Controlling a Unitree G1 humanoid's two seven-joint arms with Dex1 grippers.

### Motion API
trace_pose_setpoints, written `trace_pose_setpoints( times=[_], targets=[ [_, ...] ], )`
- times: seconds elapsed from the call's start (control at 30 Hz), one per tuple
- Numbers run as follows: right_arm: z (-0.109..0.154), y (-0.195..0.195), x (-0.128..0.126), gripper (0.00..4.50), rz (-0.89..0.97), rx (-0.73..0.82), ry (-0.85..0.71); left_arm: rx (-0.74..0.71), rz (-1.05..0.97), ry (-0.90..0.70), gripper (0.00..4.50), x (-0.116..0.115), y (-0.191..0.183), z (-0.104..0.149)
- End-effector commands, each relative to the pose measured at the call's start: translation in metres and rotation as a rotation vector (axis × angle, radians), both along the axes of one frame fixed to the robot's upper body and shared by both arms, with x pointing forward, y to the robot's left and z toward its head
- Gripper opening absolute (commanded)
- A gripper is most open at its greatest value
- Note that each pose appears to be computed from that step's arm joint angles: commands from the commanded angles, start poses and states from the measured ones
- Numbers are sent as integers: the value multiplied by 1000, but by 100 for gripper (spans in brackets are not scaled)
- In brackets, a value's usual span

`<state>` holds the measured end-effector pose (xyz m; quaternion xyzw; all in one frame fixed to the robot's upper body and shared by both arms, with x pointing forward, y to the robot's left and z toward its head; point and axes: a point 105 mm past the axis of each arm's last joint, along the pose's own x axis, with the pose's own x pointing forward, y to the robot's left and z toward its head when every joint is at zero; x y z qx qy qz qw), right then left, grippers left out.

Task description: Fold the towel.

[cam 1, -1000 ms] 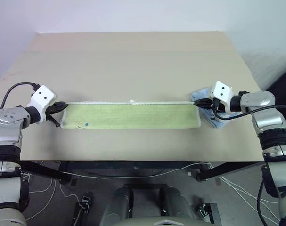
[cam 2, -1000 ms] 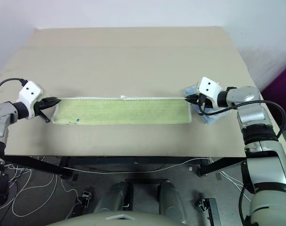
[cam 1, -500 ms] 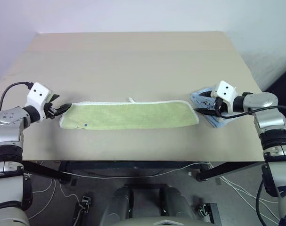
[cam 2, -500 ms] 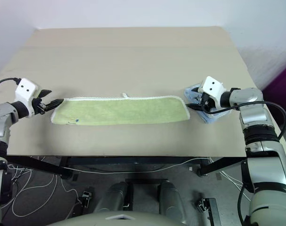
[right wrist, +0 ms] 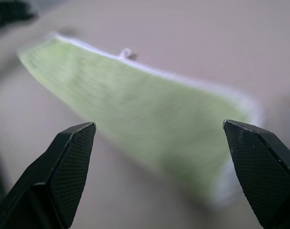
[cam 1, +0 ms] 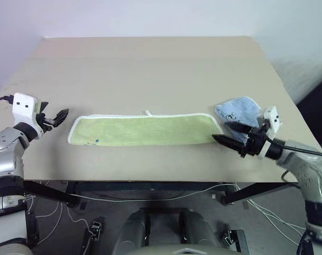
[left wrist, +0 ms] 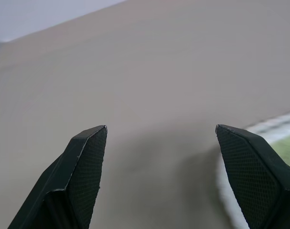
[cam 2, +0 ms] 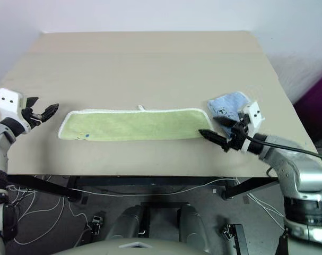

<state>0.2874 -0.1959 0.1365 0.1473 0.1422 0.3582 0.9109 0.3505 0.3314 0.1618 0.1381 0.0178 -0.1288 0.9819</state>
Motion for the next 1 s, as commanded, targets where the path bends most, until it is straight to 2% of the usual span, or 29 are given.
trace_pose_setpoints(
  times=[0.03, 0.27, 0.43, 0.67, 0.87, 0.97, 1.0],
  targets=[
    [-2, -1, -8, 448, -78, 157, 119, -43, -164, -49, 380, -9, -31, 17],
    [-26, 0, -8, 448, -218, 325, 317, -114, -463, 33, 380, -32, -96, 3],
    [-36, 5, 7, 448, -312, 412, 401, -148, -572, 71, 380, -41, -132, -7],
    [-34, 14, 32, 448, -376, 485, 452, -175, -629, 91, 380, -49, -148, -12],
    [-36, 19, 38, 448, -402, 472, 473, -177, -635, 95, 380, -54, -150, -13],
    [-36, 17, 38, 395, -420, 487, 472, -177, -632, 97, 380, -56, -150, -15],
    [-36, 17, 38, 362, -422, 484, 468, -178, -633, 98, 380, -56, -150, -16]
  ],
)
